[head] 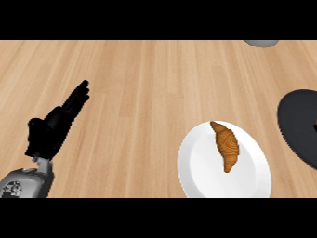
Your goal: Pick the lemon from the plate and place it in the pan
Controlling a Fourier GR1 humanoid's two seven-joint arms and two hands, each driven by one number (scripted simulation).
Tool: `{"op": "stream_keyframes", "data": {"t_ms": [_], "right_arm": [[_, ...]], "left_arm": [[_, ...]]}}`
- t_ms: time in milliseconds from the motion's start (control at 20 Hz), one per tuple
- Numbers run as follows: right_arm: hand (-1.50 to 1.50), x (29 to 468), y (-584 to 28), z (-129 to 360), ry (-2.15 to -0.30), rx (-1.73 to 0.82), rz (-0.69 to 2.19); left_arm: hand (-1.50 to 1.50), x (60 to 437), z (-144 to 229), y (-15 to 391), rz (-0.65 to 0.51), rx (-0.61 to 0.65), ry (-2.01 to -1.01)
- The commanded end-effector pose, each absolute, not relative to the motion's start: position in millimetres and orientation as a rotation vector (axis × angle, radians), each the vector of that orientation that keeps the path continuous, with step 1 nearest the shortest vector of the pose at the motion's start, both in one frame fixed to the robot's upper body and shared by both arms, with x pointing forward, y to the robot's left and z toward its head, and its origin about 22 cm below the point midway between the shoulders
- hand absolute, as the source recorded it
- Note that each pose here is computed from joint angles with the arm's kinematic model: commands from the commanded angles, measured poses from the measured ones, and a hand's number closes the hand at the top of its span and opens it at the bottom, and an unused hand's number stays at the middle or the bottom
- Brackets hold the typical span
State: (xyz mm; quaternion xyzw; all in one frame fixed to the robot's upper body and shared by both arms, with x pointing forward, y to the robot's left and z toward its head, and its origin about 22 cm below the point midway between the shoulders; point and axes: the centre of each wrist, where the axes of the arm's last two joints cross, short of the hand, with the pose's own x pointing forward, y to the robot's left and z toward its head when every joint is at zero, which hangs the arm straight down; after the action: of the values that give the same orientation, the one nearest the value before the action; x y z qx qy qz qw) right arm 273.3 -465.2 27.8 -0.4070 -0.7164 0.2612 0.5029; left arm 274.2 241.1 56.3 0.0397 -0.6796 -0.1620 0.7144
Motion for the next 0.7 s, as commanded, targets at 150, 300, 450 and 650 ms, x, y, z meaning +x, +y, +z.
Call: {"op": "stream_keyframes", "data": {"t_ms": [150, 300, 450, 650], "right_arm": [[1.5, 294, -473, -2, -1.742, -0.959, 0.635], [-1.5, 287, -486, 4, -1.318, -0.967, 0.696], [-1.5, 316, -473, 15, -1.362, -0.854, 0.677], [-1.5, 323, -467, 12, -1.472, -0.761, 0.561]], "left_arm": [[0.0, 276, 51, 244, -0.362, 0.075, -1.495], [0.0, 273, 52, 245, -0.385, 0.069, -1.497], [0.0, 284, 63, 218, -0.363, 0.062, -1.515], [0.0, 275, 46, 223, -0.388, 0.07, -1.526]]}}
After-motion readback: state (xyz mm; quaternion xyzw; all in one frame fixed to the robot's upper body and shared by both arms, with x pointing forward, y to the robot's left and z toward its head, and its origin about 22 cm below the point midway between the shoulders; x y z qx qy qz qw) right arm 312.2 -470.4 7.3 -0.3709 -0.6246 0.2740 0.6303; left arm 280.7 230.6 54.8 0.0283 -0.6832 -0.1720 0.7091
